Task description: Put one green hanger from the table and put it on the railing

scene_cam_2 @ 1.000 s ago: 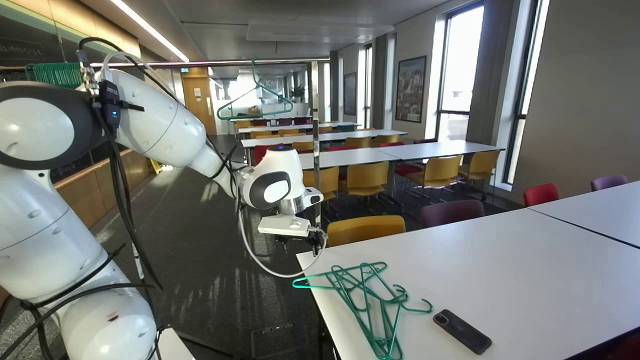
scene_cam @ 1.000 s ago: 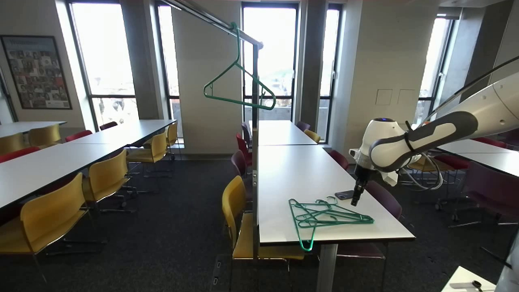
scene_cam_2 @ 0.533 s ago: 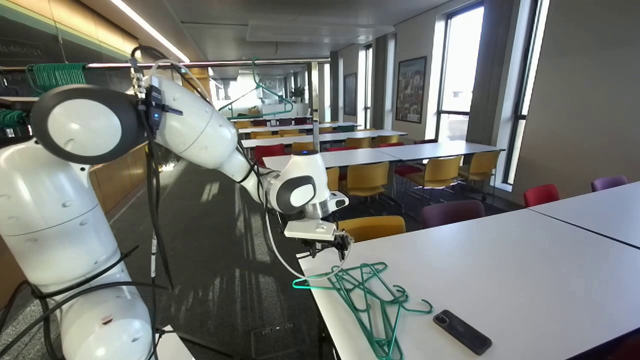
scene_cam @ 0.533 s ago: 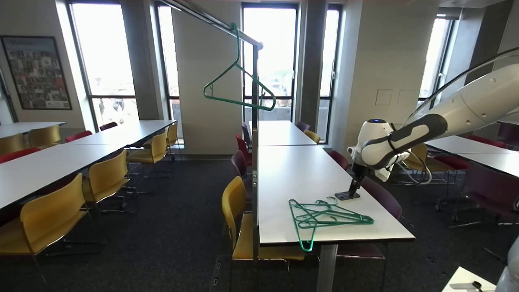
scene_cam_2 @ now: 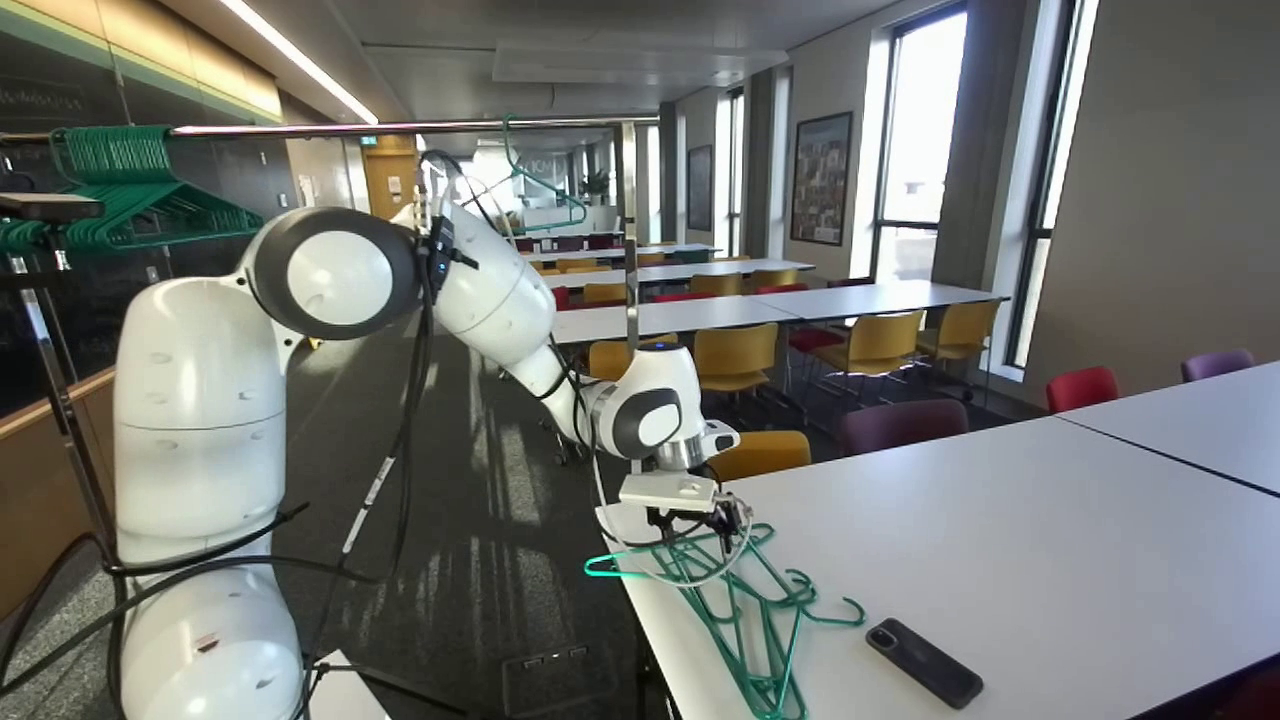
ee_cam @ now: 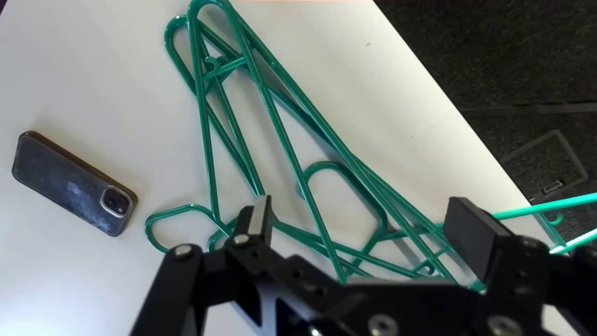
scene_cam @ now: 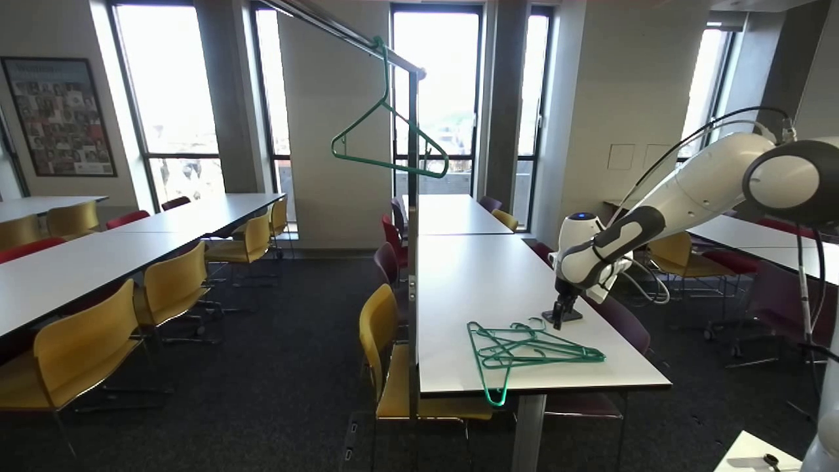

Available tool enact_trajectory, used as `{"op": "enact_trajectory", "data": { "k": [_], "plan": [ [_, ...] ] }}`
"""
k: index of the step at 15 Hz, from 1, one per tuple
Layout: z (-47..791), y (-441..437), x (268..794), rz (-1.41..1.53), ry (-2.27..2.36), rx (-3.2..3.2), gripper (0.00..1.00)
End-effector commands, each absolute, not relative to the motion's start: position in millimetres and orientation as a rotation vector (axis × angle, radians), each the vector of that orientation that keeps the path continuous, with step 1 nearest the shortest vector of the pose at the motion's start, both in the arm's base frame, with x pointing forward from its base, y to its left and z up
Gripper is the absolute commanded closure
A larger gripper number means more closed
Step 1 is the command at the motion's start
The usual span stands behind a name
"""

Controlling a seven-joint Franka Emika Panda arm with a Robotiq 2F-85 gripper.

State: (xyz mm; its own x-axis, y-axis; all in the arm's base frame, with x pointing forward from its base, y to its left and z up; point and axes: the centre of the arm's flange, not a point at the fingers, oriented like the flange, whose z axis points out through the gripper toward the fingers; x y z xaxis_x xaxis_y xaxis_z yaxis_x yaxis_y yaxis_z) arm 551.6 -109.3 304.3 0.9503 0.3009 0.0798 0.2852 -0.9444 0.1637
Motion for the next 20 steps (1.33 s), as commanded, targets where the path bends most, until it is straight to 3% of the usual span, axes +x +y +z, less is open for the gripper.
{"op": "enact_trajectory", "data": {
  "k": [1, 12, 20],
  "plan": [
    [295, -113, 573, 0.143, 0.443, 2.961, 0.00],
    [287, -109, 567, 0.132, 0.455, 2.956, 0.00],
    [237, -155, 632, -0.059, 0.627, 2.884, 0.00]
  ]
}}
